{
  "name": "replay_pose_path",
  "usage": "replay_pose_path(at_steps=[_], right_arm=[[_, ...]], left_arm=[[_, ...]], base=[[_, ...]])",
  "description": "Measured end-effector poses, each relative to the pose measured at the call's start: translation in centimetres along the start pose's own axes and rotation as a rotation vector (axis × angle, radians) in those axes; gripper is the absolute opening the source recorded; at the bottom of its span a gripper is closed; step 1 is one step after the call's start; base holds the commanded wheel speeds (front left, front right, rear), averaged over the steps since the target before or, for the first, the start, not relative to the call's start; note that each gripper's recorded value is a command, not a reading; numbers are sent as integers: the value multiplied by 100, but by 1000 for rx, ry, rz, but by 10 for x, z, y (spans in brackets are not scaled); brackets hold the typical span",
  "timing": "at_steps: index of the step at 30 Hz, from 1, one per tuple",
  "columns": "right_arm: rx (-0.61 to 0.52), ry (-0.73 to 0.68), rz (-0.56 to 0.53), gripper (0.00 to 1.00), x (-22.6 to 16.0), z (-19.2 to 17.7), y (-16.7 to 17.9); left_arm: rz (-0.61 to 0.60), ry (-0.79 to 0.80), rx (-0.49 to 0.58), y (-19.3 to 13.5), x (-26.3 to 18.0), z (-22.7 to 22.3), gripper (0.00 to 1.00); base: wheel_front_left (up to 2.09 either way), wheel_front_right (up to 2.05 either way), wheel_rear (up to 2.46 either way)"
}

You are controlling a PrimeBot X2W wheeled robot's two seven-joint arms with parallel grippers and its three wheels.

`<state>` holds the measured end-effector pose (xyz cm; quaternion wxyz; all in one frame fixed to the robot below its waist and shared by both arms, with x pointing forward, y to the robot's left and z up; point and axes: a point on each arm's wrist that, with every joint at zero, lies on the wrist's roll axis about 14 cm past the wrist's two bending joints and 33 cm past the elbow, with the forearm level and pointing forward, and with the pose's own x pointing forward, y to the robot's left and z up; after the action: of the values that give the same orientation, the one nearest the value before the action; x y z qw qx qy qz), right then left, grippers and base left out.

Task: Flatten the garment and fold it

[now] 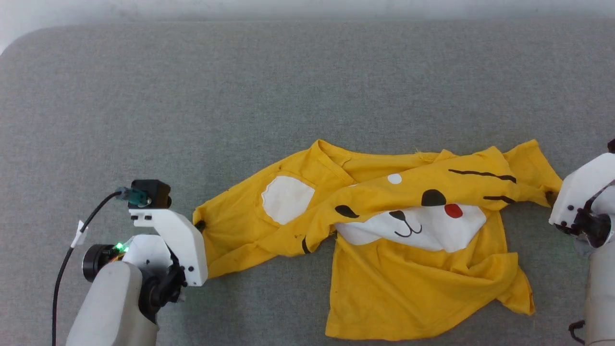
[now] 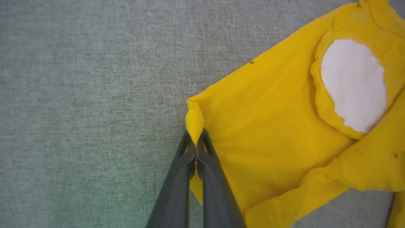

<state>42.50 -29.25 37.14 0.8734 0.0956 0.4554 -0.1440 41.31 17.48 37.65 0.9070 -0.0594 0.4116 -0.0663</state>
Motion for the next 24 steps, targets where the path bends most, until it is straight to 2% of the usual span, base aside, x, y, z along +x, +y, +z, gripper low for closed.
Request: replay_pose_path(at_steps=[2,6,10,12,17,24], right_arm=[[-10,36,5,0,-1,-1,3],[-41,30,16,0,-4,5,10],[-83,-81,24,0,-12,34,14],[-105,-151,35,0,-20,56,20],[-195,-386,55,0,-50,135,44],[-329,-617,84,0,-86,212,86]], left_arm=[[-2,-1,3,0,0,0,0],[-14,-25,25,-1,-1,6,0],[-16,-170,84,1,-6,44,0],[25,-250,166,11,-11,73,0],[76,-456,295,18,-25,153,0],[152,-689,349,24,-43,247,0]], base=[[0,0,0],[0,0,0],[0,0,0],[0,0,0],[0,0,0],[0,0,0]])
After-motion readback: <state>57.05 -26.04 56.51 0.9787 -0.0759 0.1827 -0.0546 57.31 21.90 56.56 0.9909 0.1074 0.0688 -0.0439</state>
